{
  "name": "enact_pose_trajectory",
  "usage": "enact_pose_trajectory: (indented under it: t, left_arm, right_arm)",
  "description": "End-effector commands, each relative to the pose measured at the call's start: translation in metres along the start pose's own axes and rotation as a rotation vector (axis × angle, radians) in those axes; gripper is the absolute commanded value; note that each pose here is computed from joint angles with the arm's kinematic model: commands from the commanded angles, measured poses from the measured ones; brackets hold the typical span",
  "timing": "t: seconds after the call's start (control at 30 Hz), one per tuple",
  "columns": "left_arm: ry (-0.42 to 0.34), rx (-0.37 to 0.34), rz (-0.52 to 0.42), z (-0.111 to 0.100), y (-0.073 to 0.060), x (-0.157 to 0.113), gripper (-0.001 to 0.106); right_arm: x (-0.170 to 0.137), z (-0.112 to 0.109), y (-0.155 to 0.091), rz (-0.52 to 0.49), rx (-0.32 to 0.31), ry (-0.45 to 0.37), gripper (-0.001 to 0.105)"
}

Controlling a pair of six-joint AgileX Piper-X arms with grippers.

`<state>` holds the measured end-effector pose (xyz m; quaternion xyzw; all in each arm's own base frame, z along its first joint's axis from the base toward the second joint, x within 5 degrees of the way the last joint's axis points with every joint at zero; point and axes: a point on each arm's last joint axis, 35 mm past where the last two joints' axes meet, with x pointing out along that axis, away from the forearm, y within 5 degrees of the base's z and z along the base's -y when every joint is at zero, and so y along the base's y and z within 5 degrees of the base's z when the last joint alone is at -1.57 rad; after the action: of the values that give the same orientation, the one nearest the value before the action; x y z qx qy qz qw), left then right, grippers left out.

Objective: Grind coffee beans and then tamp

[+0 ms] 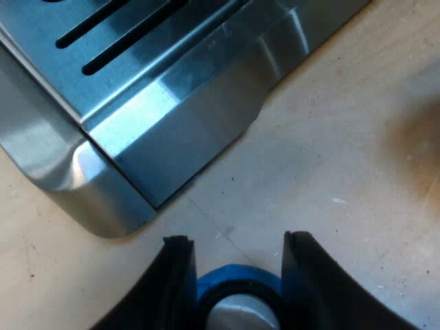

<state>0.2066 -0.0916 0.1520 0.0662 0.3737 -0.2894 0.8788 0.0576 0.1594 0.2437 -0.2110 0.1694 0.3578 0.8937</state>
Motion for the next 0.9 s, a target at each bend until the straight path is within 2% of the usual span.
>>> enact_pose_trajectory:
  t: [0.03, 0.07, 0.13, 0.17, 0.23, 0.33, 0.5, 0.73, 0.83, 0.9]
  left_arm:
    - [0.008, -0.016, 0.006, -0.001, 0.0, 0.001, 0.021]
    - [0.008, -0.017, 0.006, -0.001, 0.0, 0.001, 0.025]
    - [0.008, -0.017, 0.006, -0.001, 0.0, 0.001, 0.041]
    - [0.008, -0.017, 0.006, -0.001, 0.0, 0.001, 0.043]
    - [0.008, -0.017, 0.006, -0.001, 0.0, 0.001, 0.055]
    - [0.008, -0.017, 0.006, -0.001, 0.0, 0.001, 0.064]
    - [-0.004, -0.014, 0.007, 0.001, 0.0, -0.002, 0.066]
    - [-0.093, 0.006, 0.013, 0.013, -0.003, -0.019, 0.066]
    - [-0.15, -0.019, 0.014, 0.021, -0.005, -0.033, 0.066]
    - [-0.155, -0.022, 0.014, 0.026, -0.007, -0.041, 0.066]
  right_arm:
    - [0.0, 0.002, -0.001, 0.003, -0.006, -0.01, 0.047]
    - [0.0, 0.002, -0.001, 0.003, -0.006, -0.01, 0.047]
    - [0.0, 0.002, -0.001, 0.003, -0.006, -0.01, 0.047]
    - [0.0, 0.002, -0.001, 0.003, -0.006, -0.01, 0.047]
    - [0.0, 0.002, -0.001, 0.003, -0.006, -0.01, 0.047]
    - [0.0, 0.002, -0.001, 0.003, -0.006, -0.01, 0.047]
    - [0.0, 0.002, -0.001, 0.003, -0.006, -0.01, 0.047]
    - [0.0, 0.002, -0.001, 0.003, -0.006, -0.01, 0.047]
    - [0.0, 0.002, -0.001, 0.003, -0.006, -0.01, 0.047]
    - [0.0, 0.002, -0.001, 0.003, -0.004, -0.01, 0.047]
